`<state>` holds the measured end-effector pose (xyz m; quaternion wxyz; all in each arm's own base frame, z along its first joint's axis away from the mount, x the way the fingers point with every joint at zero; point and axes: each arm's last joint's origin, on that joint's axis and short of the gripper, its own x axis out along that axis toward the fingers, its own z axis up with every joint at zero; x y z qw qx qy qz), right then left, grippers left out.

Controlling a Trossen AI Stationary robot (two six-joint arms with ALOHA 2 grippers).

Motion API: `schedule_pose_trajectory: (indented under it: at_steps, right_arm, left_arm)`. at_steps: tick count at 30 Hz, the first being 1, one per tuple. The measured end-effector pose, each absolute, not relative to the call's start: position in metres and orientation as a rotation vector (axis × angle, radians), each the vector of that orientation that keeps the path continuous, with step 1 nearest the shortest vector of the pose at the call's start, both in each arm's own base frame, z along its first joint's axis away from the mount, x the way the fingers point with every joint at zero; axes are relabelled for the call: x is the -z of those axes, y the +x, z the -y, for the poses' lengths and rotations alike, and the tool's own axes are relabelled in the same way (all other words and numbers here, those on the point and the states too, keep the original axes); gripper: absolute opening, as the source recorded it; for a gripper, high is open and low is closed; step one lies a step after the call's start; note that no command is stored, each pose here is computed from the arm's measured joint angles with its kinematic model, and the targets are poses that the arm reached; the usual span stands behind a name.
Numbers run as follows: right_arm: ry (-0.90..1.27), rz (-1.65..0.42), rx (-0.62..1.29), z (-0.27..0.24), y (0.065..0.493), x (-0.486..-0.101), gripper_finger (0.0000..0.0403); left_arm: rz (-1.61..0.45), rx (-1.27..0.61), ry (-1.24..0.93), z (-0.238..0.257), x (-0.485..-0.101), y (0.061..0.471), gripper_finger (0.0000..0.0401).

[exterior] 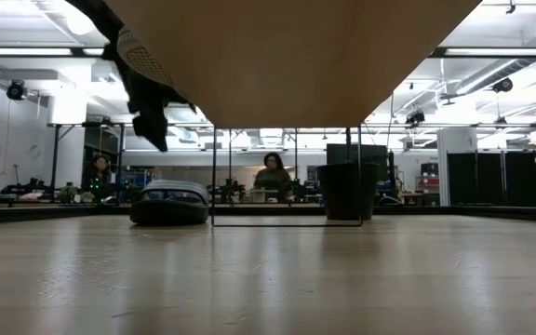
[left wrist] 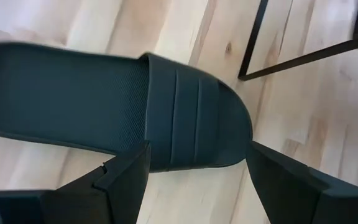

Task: Pick and place slides into the shelf
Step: Put the black slipper on the shelf

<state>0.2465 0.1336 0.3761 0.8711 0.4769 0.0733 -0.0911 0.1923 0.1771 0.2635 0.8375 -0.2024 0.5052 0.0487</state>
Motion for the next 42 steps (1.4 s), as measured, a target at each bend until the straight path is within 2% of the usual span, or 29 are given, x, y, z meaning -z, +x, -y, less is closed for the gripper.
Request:
schedule_pose_trajectory:
  at_steps: [10, 42]
  right_arm:
    - [1.023, -0.152, 0.192, -0.134, 0.247, -0.376, 0.0236]
    - [1.09, -0.128, 0.22, -0.133, 0.247, -0.376, 0.0233]
  left_arm:
    - [-1.127, -0.061, -0.54, -0.202, -0.229, 0.196, 0.025]
    - [-1.084, 0.119, -0.775, -0.222, -0.178, 0.202, 0.025]
